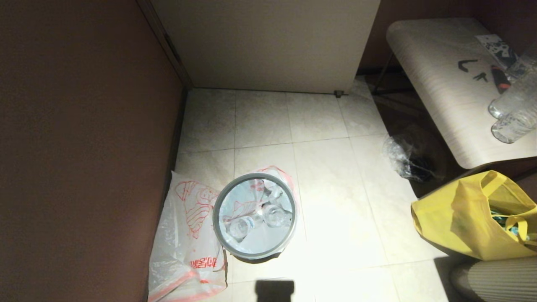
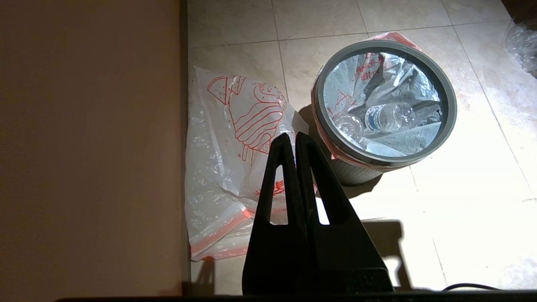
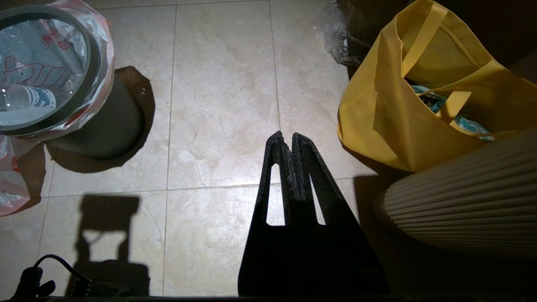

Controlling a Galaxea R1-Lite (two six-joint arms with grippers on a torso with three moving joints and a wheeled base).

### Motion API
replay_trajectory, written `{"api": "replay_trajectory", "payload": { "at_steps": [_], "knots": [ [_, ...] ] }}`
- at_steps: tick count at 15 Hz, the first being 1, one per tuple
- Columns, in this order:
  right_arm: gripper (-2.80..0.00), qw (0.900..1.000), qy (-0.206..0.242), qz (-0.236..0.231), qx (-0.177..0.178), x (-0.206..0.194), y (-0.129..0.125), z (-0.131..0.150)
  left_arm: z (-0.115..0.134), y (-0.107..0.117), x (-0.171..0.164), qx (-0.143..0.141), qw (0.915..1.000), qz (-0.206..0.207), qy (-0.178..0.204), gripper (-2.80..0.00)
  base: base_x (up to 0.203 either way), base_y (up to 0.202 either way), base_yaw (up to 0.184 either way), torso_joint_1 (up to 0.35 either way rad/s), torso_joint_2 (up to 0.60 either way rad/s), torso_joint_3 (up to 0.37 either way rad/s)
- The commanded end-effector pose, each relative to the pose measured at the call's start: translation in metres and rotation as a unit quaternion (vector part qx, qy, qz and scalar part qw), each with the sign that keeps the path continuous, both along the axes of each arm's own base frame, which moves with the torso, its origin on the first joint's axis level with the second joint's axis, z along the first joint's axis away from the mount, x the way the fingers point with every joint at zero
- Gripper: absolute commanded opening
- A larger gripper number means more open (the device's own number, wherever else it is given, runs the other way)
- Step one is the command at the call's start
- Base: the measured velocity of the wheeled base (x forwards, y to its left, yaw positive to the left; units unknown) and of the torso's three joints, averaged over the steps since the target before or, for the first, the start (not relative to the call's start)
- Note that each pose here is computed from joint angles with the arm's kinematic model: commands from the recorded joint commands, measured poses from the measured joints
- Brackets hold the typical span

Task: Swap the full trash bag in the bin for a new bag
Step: Place the trash can ring on the floor

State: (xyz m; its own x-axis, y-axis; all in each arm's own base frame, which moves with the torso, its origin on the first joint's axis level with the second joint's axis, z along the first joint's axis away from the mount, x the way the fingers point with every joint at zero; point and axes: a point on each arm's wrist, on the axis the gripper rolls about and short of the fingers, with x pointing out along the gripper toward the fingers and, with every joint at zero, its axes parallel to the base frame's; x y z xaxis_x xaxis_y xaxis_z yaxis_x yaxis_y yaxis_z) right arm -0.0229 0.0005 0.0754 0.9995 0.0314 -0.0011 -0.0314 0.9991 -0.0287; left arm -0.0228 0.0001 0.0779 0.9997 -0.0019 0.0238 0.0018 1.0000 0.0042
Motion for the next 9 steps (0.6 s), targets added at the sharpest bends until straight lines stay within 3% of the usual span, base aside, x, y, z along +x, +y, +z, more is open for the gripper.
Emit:
{"api": "replay_trajectory", "payload": {
  "at_steps": [1, 9],
  "knots": [
    [-2.8, 1.0, 0.0, 0.0, -0.001, 0.0001, 0.0, 0.0, -0.0033, 0.0, 0.001, 0.0, 1.0, 0.0, 0.007, -2.8, 0.0, 0.0, 0.0, 0.0, 0.0, 0.0],
    [-2.8, 1.0, 0.002, 0.0, -0.003, 0.0, 0.0, -0.0001, -0.0033, 0.0, 0.001, 0.0, 1.0, 0.0, 0.007, -2.8, 0.0, 0.0, 0.0, 0.0, 0.0, 0.0]
  ]
}}
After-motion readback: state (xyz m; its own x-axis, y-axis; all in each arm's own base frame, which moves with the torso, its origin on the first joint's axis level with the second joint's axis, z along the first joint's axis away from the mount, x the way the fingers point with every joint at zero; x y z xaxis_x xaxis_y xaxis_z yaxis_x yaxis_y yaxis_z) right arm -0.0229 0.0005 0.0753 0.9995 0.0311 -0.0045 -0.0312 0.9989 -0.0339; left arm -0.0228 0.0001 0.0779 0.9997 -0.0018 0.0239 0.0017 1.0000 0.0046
